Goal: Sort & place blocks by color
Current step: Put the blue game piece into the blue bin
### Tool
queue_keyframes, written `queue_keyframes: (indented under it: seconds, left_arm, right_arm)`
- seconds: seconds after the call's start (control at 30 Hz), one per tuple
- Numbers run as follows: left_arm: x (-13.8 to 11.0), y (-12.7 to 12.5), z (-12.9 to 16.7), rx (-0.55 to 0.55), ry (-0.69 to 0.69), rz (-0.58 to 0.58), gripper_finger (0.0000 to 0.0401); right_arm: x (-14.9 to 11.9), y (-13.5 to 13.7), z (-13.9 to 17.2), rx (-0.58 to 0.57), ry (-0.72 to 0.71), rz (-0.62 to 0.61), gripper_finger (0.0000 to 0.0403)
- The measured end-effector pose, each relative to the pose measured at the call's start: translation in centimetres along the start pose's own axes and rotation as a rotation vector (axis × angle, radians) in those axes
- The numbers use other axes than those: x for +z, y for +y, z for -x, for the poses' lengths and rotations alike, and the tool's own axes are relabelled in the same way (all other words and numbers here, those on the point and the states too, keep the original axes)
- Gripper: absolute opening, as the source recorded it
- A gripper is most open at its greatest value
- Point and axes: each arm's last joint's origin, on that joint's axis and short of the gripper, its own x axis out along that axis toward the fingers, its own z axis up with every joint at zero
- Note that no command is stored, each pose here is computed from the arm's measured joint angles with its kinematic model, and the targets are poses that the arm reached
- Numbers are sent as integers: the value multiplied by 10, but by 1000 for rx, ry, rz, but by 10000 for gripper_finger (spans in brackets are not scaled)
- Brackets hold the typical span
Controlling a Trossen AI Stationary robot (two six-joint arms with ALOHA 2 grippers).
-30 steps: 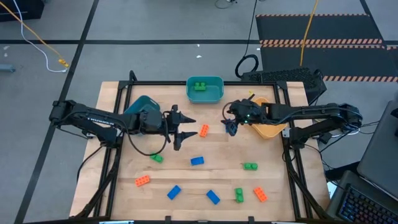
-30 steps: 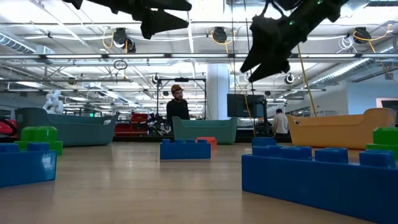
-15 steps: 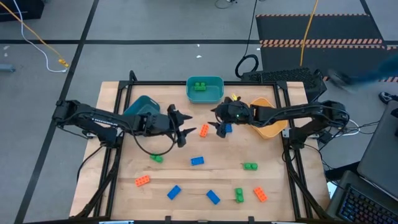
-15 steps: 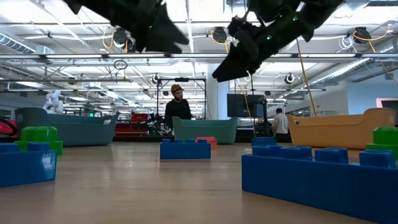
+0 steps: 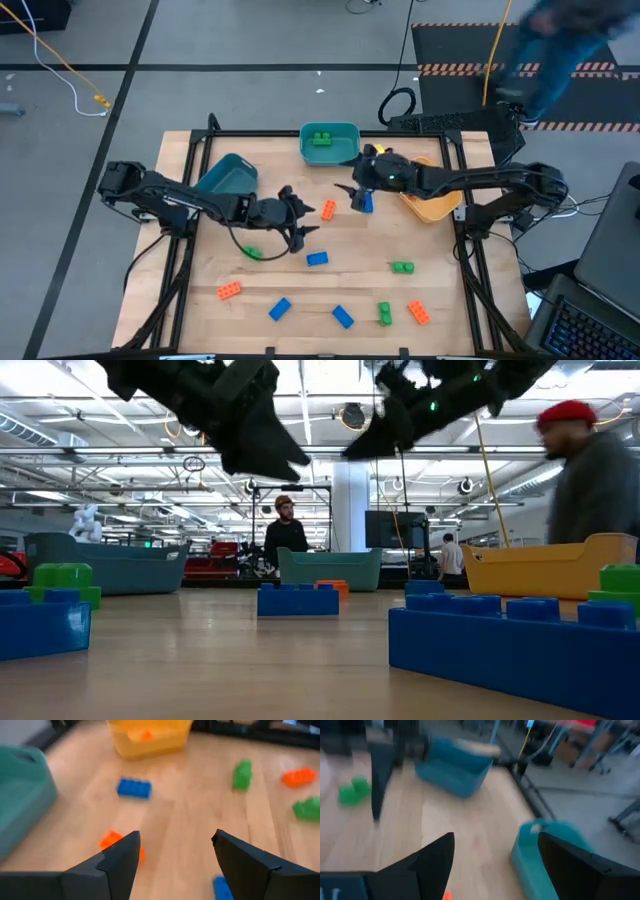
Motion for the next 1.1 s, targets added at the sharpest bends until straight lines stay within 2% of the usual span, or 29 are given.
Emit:
queue_keyframes:
  seconds: [0.17,0.3,0.37,0.63,0.77,0.97,1.1]
  left_arm:
    - [-9,-16,-3,-45,56,8,255]
    - [-14,-36,-2,-94,59,-15,255]
    - [-19,-45,-4,-118,68,-18,255]
    - [-42,-61,-24,-166,144,27,255]
    - [-40,-67,-33,-172,156,19,255]
    - [-48,-66,-58,-107,276,-54,255]
    - [-49,-64,-68,-102,357,-68,255]
  right_arm:
    - [36,-3,39,6,-223,-134,279]
    - [47,4,61,50,-274,-160,279]
    - [48,6,66,58,-273,-148,279]
    - [37,8,64,-62,-152,-75,279]
    - [37,7,64,-104,-145,-18,279]
    - [39,2,66,-129,-155,21,279]
    - [39,-3,69,-146,-154,25,279]
